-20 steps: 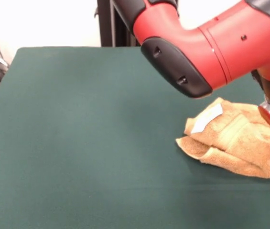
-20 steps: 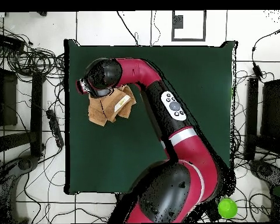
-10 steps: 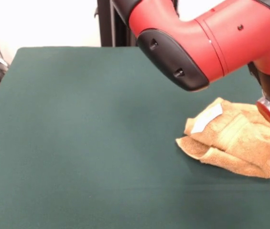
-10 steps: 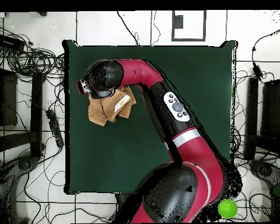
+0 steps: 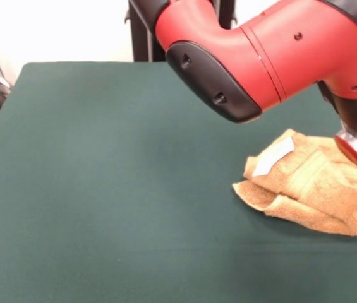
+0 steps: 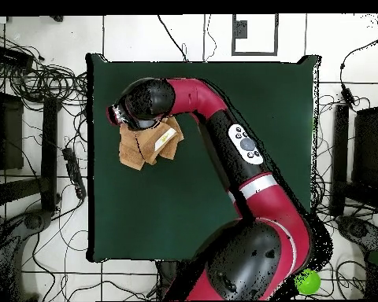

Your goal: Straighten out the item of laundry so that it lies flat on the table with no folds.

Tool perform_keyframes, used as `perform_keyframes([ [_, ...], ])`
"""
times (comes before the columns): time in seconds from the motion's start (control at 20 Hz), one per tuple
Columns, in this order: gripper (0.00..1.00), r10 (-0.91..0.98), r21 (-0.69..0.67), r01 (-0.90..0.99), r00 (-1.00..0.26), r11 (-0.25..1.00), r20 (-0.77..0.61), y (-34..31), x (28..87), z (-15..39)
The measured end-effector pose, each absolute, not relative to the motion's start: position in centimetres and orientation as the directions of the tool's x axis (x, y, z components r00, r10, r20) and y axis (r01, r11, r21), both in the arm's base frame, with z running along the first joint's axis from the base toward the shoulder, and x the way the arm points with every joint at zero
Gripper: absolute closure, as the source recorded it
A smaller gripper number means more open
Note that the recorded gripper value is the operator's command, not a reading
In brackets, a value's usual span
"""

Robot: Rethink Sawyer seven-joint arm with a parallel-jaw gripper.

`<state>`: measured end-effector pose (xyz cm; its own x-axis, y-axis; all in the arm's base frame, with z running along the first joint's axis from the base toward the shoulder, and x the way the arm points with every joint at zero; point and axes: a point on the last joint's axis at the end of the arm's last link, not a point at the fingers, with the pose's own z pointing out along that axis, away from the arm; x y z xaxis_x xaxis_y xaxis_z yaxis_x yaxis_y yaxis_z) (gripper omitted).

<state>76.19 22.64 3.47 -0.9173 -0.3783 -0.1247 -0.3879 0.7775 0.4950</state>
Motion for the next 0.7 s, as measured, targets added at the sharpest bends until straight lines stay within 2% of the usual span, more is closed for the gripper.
perform_keyframes([
  [0.7, 0.00, -0.536, 0.456, -0.618, -0.785, 0.640, -0.311, 18.6, 77.8, 5.5],
])
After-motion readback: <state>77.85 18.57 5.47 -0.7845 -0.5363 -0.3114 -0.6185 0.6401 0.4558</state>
